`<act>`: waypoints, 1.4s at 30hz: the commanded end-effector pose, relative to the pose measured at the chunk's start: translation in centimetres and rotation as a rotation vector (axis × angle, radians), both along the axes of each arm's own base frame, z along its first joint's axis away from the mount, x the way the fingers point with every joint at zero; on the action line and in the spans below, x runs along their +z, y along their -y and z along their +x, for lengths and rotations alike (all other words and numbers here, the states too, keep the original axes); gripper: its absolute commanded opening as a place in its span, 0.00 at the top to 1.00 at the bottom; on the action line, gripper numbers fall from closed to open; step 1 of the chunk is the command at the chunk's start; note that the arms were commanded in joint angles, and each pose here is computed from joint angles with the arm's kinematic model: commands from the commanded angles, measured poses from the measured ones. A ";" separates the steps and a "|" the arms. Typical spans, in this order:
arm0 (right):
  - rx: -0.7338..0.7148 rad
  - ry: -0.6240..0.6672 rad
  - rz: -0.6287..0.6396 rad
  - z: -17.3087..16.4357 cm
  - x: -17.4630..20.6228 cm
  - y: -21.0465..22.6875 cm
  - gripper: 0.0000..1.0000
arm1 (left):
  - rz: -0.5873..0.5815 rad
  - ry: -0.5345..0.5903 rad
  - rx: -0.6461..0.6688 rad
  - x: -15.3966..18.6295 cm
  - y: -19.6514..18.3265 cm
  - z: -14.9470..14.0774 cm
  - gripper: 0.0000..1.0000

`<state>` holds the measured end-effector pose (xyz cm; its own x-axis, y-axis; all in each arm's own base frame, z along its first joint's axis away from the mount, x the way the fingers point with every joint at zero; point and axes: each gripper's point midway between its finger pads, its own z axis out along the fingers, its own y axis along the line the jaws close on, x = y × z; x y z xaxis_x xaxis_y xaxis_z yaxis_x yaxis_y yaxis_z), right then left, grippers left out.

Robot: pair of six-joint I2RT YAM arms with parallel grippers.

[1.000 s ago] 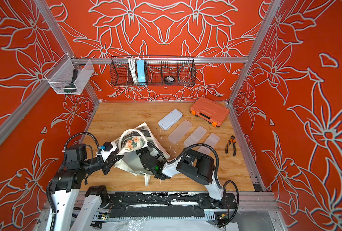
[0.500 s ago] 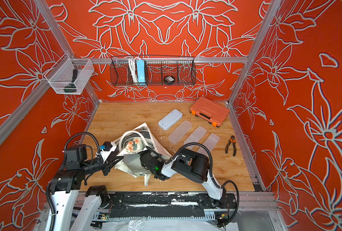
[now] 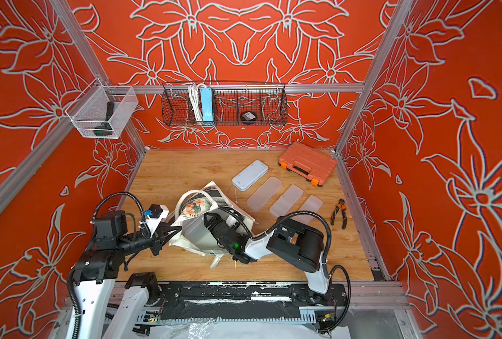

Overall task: Take out the pencil case from the canvas bag
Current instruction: Pick up the pencil case from the canvas bag.

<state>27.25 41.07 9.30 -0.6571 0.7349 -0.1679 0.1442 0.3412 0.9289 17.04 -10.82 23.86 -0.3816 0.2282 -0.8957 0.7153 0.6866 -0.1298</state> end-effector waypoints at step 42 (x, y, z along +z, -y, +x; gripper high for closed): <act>0.300 0.546 -0.461 -3.3 11.7 3.1 0.37 | 0.005 0.012 0.161 0.1 -2.0 2.3 1.00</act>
<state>23.92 37.13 17.34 -0.6100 0.3298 -0.7205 -0.3801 0.6761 0.6312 18.90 -9.59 24.22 -0.4046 0.1665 -0.8992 0.6309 0.7627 -0.1426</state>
